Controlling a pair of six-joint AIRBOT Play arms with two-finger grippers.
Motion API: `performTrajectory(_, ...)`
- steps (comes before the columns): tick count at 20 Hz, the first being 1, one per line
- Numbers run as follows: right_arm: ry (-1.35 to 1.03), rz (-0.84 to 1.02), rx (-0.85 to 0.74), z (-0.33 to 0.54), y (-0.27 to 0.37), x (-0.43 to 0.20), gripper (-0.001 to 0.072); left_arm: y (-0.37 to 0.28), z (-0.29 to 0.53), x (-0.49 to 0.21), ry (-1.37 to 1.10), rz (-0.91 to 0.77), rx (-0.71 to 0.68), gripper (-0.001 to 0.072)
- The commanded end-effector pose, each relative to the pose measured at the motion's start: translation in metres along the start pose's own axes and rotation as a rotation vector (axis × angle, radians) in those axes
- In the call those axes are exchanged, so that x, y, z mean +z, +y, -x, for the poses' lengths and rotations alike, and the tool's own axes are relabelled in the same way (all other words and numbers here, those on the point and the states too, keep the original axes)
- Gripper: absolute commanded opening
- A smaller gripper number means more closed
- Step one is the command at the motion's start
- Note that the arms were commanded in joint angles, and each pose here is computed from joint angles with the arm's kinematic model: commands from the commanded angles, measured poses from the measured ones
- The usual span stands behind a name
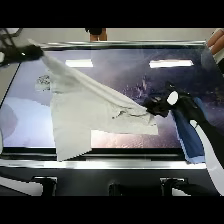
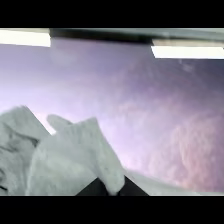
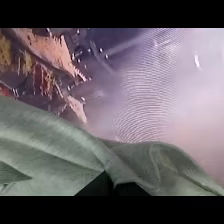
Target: Fold the shirts.
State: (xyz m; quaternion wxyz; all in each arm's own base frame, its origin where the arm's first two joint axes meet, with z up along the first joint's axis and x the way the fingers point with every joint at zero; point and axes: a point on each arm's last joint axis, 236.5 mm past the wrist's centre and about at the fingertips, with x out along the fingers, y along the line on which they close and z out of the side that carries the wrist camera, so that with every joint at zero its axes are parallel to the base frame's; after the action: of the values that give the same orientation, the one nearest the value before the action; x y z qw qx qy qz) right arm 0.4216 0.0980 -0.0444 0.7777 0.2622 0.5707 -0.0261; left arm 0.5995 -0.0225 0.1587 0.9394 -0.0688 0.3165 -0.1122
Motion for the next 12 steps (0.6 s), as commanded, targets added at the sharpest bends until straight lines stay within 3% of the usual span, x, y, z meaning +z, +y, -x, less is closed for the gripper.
performTrajectory(1,-0.014,-0.118,0.038,-0.033,0.002,0.006,0.0059,-0.034,-0.049,-0.102,0.345,0.002,-0.11,0.0036)
performTrajectory(2,-0.019,-0.114,0.038,-0.031,0.002,0.009,0.0064,-0.04,-0.05,-0.118,0.404,0.0,-0.129,0.0042)
performTrajectory(3,-0.001,-0.122,0.037,-0.022,0.001,0.01,0.0177,-0.042,-0.046,-0.129,0.454,0.007,-0.135,0.0137)
performTrajectory(4,0.027,-0.113,0.028,-0.009,-0.002,0.012,0.0392,-0.036,-0.039,-0.135,0.49,0.026,-0.112,0.036)
performTrajectory(5,0.055,-0.045,0.021,0.011,-0.009,0.017,0.0544,-0.02,-0.026,-0.139,0.535,0.048,-0.058,0.0611)
performTrajectory(6,0.079,0.027,0.013,0.034,-0.021,0.025,0.0566,0.004,-0.009,-0.144,0.589,0.075,0.014,0.0659)
performTrajectory(8,0.141,0.044,-0.01,0.075,-0.057,0.031,0.0565,0.037,0.029,-0.162,0.713,0.145,0.062,0.0635)
performTrajectory(9,0.192,0.023,-0.026,0.089,-0.079,0.024,0.056,0.052,0.049,-0.177,0.785,0.212,0.074,0.0537)
performTrajectory(10,0.258,-0.012,-0.051,0.098,-0.102,0.012,0.0556,0.06,0.063,-0.191,0.846,0.274,0.06,0.0496)
performTrajectory(12,0.371,-0.062,-0.067,0.101,-0.131,-0.017,0.0554,0.059,0.085,-0.222,0.941,0.404,-0.027,0.0497)
